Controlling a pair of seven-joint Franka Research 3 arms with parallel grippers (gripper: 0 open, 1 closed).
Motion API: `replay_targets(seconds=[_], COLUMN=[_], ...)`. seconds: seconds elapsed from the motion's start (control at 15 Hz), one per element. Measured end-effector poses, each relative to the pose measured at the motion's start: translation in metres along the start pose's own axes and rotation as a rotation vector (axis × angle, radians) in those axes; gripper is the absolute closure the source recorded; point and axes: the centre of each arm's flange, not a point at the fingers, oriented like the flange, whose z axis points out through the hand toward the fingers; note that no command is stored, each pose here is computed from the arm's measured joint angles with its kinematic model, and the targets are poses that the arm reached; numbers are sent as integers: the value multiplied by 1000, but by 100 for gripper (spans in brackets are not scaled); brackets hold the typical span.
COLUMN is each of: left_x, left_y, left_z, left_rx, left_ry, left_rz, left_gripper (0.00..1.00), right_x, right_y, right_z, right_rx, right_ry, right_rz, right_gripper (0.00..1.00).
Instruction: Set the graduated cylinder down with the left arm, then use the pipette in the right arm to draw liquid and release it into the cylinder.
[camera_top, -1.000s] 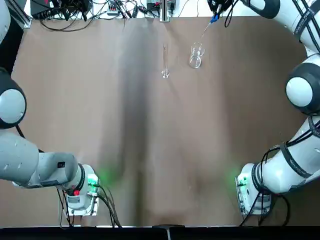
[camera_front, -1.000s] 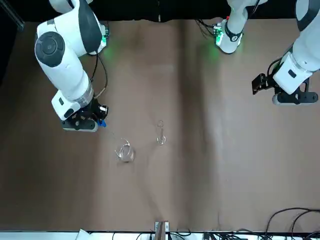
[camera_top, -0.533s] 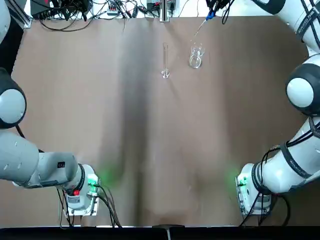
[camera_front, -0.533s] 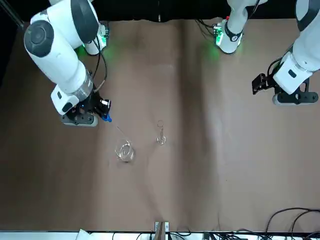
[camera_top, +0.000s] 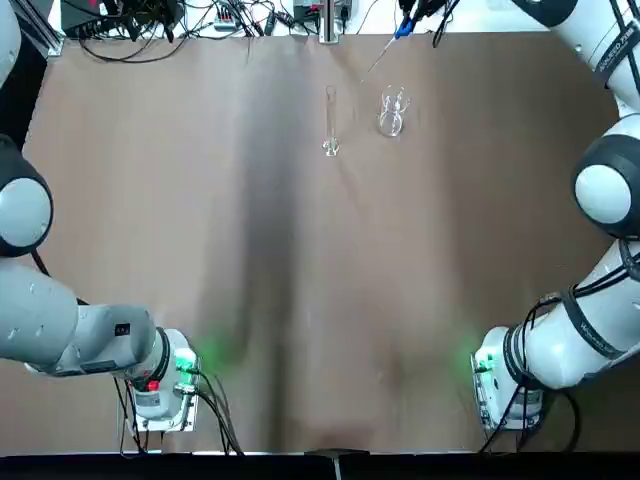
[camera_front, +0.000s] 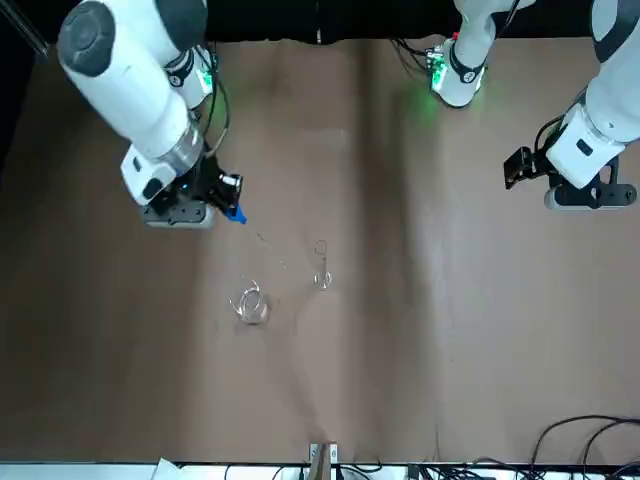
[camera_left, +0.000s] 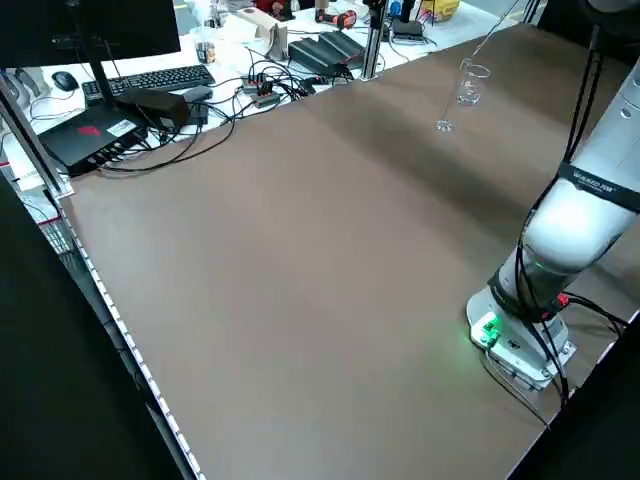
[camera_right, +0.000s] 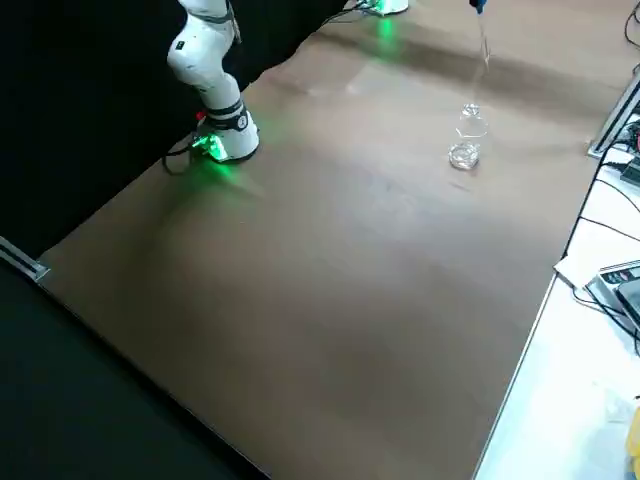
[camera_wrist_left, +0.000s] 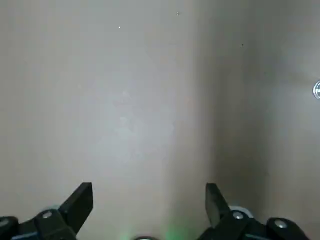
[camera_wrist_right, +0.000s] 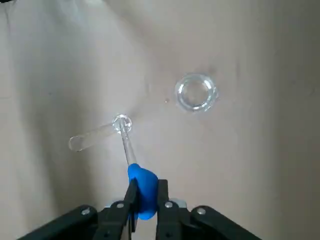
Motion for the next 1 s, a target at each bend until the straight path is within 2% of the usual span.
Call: replay_targets(seconds=[0.4,1.0], left_x=[0,0], left_y=[1,2], left_z=[0,0], left_rx=[0,0], left_ry=[0,0], left_rz=[1,3], left_gripper=[0,0], right_x=[-26,-54], right_y=[-39,-69], right_z=[-15,-11], right_rx=[26,17], right_ry=[21,-3], right_rz=[26,55], right_gripper=[81,82])
